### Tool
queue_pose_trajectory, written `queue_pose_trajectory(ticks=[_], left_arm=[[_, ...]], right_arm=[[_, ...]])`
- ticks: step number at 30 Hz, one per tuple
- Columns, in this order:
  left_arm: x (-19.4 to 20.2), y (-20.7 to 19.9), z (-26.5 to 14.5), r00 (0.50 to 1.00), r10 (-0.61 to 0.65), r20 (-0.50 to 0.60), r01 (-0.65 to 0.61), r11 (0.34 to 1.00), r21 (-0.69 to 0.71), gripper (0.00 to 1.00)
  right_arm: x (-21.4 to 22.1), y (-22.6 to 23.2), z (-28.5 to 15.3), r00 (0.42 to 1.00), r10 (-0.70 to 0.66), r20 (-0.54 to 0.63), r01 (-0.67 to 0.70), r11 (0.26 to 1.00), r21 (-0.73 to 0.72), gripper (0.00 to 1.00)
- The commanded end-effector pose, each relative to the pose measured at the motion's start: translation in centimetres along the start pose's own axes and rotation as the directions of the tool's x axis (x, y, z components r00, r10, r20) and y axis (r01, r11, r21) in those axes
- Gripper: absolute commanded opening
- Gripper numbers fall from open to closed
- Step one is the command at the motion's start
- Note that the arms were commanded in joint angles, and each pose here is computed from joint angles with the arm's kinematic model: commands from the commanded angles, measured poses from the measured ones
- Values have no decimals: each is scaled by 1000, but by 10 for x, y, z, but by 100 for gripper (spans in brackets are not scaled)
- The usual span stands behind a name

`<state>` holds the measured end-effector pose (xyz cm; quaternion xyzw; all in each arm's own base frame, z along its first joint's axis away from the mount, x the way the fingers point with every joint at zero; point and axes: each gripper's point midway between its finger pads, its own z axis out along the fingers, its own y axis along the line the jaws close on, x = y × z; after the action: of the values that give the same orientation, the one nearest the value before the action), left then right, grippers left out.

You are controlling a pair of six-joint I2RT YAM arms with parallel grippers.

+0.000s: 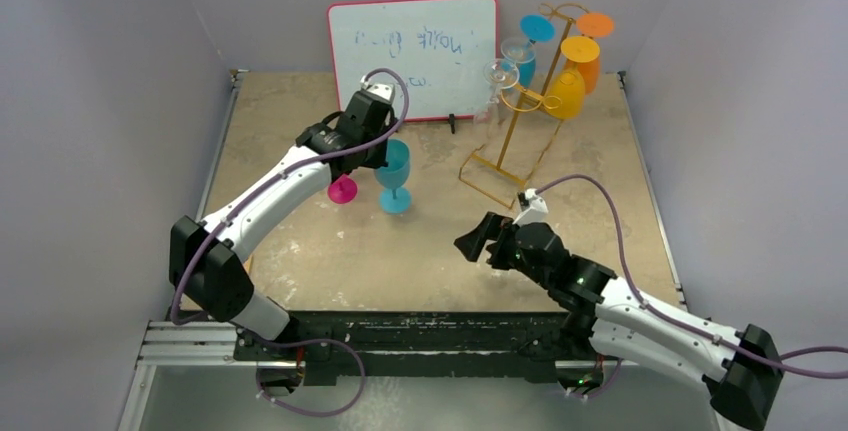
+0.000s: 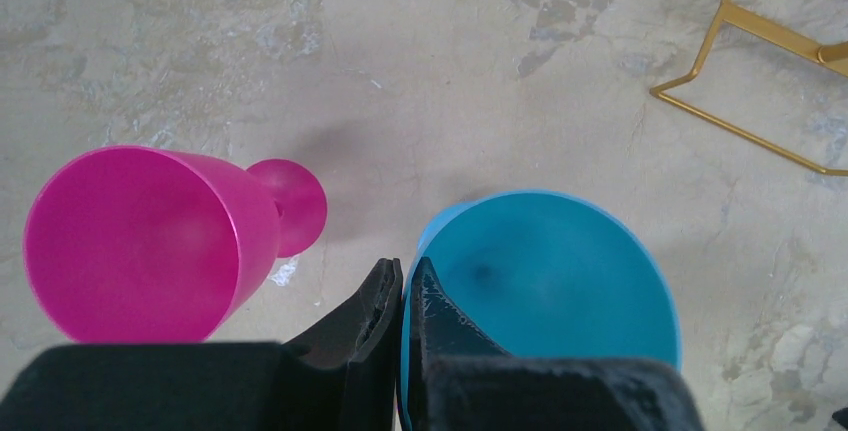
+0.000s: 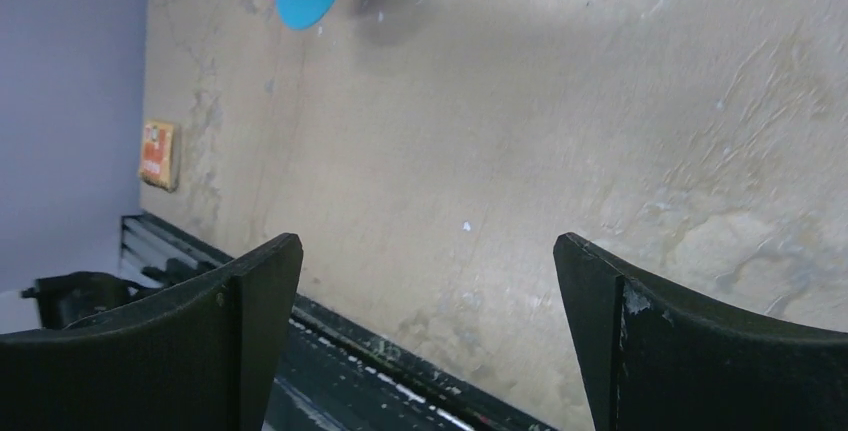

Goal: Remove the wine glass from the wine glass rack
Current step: Place the wine glass at the center of the board.

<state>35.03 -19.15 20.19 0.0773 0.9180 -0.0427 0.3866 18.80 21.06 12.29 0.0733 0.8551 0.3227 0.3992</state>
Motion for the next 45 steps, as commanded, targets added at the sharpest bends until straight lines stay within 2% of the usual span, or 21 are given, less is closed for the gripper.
queue_pose_trajectory(ticks=[1,5,11,16,20,24,35,42,45], left_arm=[[-46,-3,-5,987,-16,160,17,1000,-6,0],[-53,11,2,983,11,183,7,995,-95,0],[-56,28,11,973,36,227,7,982,-188,0],[-51,14,31,985,49,165,-26,990,-139,0],[-42,16,45,993,29,114,-9,986,-166,0],[-41,30,42,992,-5,127,33,976,-215,0],[-25,43,57,992,-67,106,89,972,-217,0],[-21,44,65,989,-101,106,120,973,-196,10],[-20,47,67,987,-124,103,143,969,-202,10]], right_arm=[[-9,19,-9,970,241,6,-240,969,-63,98],[-30,0,-24,940,315,129,-316,949,-13,100],[-43,-13,-35,958,226,178,-240,969,59,100],[-45,-15,-18,987,129,100,-142,981,135,100],[-40,-25,1,983,183,15,-183,979,94,100],[-48,-34,0,972,234,33,-235,971,38,100],[-45,-52,-21,964,255,72,-260,963,73,100],[-34,-59,-26,967,251,45,-254,962,96,100],[-32,-61,-27,968,246,43,-250,963,99,100]])
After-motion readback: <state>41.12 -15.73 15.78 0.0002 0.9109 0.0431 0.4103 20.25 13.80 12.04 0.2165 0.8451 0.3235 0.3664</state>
